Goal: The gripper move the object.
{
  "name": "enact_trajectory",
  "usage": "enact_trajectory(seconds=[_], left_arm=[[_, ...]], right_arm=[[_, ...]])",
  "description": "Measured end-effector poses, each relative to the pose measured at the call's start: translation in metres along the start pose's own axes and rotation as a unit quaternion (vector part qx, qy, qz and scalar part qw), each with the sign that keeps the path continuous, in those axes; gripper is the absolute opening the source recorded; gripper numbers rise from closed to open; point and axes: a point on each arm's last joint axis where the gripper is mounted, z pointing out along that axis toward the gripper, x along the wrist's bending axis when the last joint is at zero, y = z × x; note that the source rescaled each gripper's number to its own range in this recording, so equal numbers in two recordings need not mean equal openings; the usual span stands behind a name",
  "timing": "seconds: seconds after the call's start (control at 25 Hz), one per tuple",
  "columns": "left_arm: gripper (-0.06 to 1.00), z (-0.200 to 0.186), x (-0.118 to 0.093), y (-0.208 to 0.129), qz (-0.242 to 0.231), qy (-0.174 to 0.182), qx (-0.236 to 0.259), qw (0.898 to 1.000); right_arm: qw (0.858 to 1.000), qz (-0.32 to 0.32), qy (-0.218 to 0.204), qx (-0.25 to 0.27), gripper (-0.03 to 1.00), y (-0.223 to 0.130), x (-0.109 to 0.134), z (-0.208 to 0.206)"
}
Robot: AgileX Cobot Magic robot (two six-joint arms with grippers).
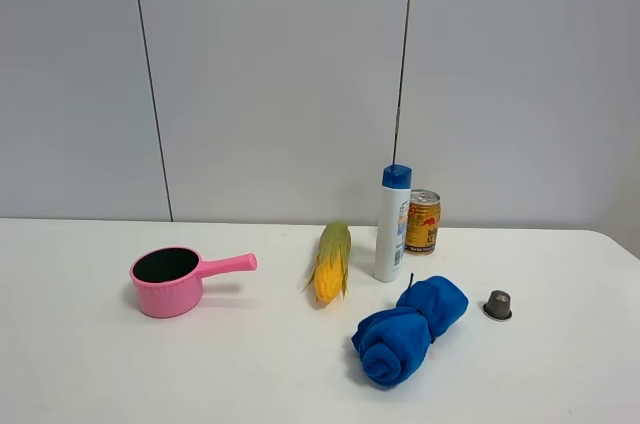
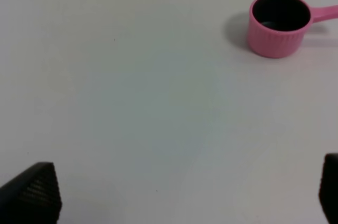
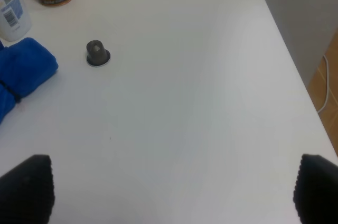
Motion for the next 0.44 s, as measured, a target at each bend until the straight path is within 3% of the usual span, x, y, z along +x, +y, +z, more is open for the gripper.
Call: enact_trajectory(seconds=[0.44], left_arm=[[1.0, 0.0, 0.0, 0.0, 0.0, 0.0, 0.0, 1.0]], right_arm=[[1.0, 0.0, 0.0, 0.0, 0.99, 0.0, 0.0, 0.0]])
